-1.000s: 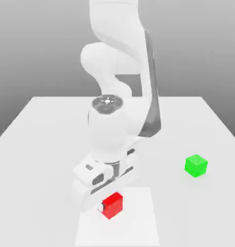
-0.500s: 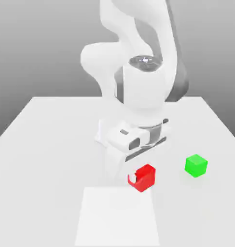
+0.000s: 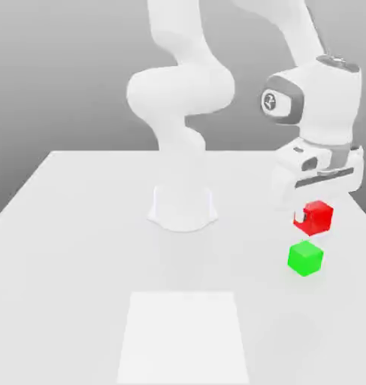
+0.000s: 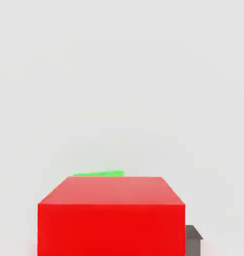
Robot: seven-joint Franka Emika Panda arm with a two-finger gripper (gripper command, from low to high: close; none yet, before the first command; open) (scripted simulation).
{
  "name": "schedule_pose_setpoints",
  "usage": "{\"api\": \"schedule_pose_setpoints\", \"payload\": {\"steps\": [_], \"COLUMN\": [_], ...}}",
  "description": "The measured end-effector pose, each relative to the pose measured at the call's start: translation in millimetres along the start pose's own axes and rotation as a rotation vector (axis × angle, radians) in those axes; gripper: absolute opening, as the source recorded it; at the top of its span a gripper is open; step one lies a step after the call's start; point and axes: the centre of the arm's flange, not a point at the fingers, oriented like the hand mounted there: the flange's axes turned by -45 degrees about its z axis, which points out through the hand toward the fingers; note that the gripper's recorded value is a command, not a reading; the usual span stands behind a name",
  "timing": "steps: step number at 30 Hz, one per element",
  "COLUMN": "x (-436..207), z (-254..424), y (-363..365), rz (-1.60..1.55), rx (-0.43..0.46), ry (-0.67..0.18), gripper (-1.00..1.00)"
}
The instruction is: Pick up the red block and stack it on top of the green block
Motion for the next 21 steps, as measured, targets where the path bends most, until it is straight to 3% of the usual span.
{"api": "schedule_pose_setpoints", "payload": {"steps": [11, 21], "x": [9, 4], "z": [26, 56], "y": [7, 0], "rz": [0.024, 0.008], "rx": [-0.081, -0.036], "ry": [-0.002, 0.008], "gripper": [-1.00, -1.00]}}
